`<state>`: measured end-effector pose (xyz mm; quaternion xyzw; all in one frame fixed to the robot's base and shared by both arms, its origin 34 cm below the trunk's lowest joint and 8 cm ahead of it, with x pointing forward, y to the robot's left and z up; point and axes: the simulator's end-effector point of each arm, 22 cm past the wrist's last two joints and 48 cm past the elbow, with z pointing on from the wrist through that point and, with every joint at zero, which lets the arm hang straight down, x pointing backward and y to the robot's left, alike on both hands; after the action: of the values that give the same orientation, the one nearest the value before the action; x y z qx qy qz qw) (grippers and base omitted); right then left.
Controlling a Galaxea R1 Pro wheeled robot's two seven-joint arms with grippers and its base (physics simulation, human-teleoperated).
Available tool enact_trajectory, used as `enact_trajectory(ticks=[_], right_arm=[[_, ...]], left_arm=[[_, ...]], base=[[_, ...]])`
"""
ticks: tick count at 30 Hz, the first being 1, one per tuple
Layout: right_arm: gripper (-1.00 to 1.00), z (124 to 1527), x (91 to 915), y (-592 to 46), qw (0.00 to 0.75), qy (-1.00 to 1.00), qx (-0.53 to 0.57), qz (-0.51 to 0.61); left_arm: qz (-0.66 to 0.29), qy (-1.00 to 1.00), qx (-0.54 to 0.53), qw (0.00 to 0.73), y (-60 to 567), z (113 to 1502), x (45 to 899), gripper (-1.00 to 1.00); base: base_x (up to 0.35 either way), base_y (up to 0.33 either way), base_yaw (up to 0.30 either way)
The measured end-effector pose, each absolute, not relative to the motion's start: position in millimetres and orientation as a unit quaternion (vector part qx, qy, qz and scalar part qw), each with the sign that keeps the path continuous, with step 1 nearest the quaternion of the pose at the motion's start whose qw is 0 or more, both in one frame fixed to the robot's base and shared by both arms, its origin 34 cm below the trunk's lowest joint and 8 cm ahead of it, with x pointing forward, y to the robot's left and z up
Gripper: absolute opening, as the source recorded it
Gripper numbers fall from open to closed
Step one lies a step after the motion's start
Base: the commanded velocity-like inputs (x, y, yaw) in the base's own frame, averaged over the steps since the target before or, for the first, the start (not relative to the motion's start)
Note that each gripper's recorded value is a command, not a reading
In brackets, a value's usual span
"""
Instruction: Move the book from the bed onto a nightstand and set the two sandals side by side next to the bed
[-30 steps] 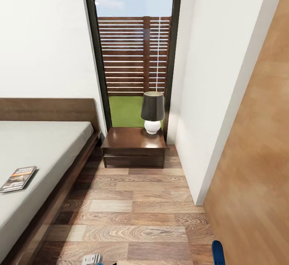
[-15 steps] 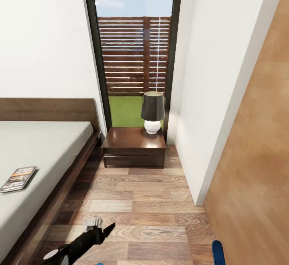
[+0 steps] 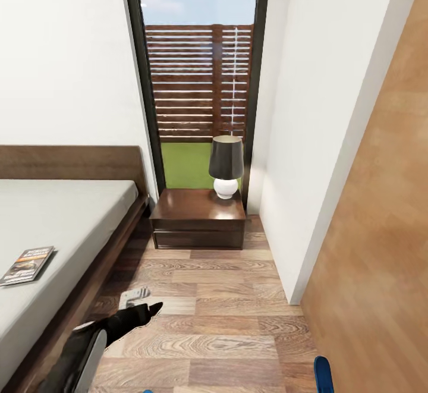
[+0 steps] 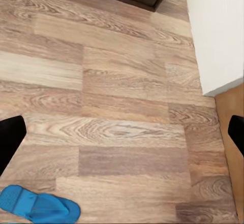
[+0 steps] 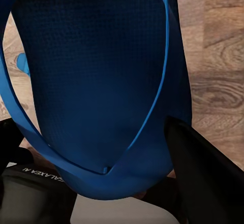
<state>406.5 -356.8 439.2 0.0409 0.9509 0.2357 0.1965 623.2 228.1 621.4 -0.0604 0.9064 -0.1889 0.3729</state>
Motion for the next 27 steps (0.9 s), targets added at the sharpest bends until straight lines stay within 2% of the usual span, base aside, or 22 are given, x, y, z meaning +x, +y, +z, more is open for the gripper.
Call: enact_trajectory(ticks=[8,13,19,27], right_arm=[[-1.00,438.9,405.7,-356.7,0.194,0.951,0.042,0.236],[-1.00,438.8,405.5,-356.6,0.194,0.951,0.042,0.236],[-1.00,438.7,405.4,-356.6,0.193,0.951,0.043,0.236],[-1.00,438.7,405.4,-356.7,0.193,0.951,0.043,0.236]], left_arm=[[-0.155,0.929,-0.112,0.318,218.2,610.2,622.7,1.00],[-0.224,0.913,-0.177,0.291,202.0,604.6,617.3,1.00],[-0.265,0.881,-0.283,0.270,229.6,587.6,608.6,1.00],[-0.259,0.861,-0.341,0.274,259.0,572.7,602.1,1.00]], base=[[0.000,0.000,0.000],[0.000,0.000,0.000],[0.000,0.000,0.000],[0.000,0.000,0.000]])
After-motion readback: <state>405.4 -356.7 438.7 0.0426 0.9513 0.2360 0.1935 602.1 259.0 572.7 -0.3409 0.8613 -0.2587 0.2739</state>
